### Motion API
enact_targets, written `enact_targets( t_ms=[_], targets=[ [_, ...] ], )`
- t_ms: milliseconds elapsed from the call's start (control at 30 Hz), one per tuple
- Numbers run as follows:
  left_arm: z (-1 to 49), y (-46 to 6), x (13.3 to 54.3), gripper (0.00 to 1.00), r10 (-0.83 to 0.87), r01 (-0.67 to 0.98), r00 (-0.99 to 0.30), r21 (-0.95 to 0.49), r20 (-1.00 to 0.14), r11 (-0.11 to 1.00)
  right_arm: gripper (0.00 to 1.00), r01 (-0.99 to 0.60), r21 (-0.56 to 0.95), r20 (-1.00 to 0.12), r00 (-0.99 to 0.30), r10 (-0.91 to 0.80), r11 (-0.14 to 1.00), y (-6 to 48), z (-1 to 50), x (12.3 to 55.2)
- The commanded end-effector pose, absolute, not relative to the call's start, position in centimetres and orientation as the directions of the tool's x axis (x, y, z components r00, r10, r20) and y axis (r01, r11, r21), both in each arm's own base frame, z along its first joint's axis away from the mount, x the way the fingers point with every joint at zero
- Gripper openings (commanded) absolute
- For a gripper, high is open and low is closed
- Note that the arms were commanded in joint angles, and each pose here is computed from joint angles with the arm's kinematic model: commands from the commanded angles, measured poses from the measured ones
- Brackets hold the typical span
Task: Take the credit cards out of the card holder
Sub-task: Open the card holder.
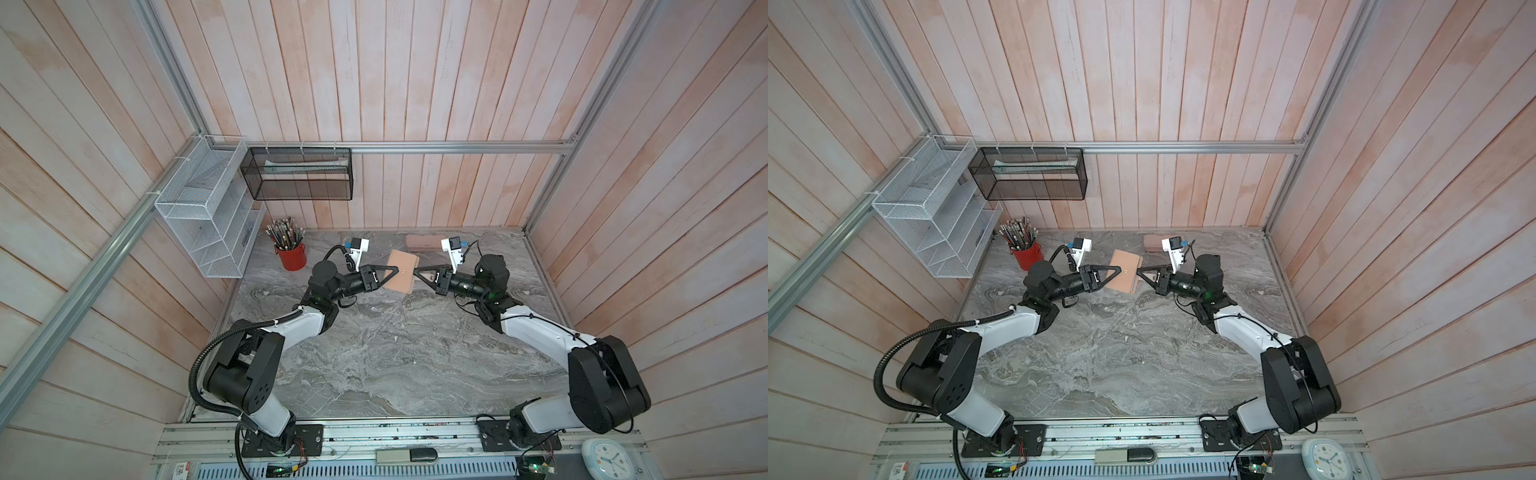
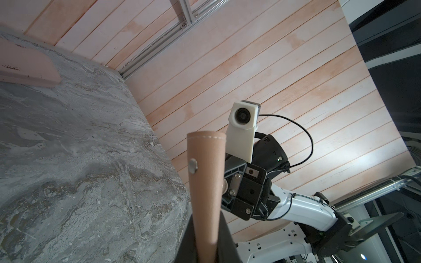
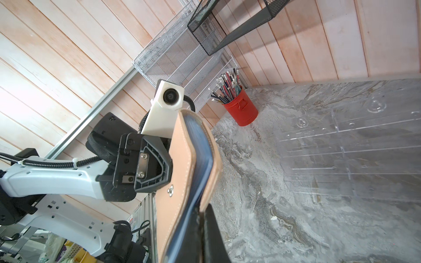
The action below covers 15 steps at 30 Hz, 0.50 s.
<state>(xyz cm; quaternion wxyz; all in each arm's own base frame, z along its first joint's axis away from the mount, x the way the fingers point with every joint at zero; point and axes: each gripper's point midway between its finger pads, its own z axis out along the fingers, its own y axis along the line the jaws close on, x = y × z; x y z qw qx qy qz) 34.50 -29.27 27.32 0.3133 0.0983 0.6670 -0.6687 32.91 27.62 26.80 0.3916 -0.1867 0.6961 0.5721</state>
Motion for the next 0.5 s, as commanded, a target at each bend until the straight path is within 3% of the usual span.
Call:
enact_targets(
  t_ms=[0,67,233,400,467],
  targets=[
    [27.8,-30.0,33.9,0.09,-0.263,0.58,-0.776,-0.812,-0.573,0.059,0.0,-0.747,0.635,-0.772,-0.619,0.144,0.198,28.6,27.4,31.1],
    [27.7,-30.0,34.0,0.12,-0.266,0.579,-0.775,-0.813,-0.572,0.062,0.0,-0.748,0.628,-0.778,-0.609,0.153,0.213,28.4,27.7,31.2],
    [27.4,-29.9,34.5,0.44,-0.276,0.569,-0.775,-0.818,-0.569,0.088,0.0,-0.734,0.609,-0.791,-0.591,0.158,0.303,27.8,27.9,32.1],
    [26.9,-29.8,34.9,0.64,-0.283,0.551,-0.78,-0.827,-0.558,0.112,0.0,-0.703,0.595,-0.795,-0.586,0.158,0.389,27.2,27.8,33.0],
    [26.6,-29.6,35.2,0.76,-0.291,0.538,-0.782,-0.833,-0.551,0.129,0.0,-0.691,0.584,-0.8,-0.579,0.157,0.426,26.8,27.8,33.4]
  ],
)
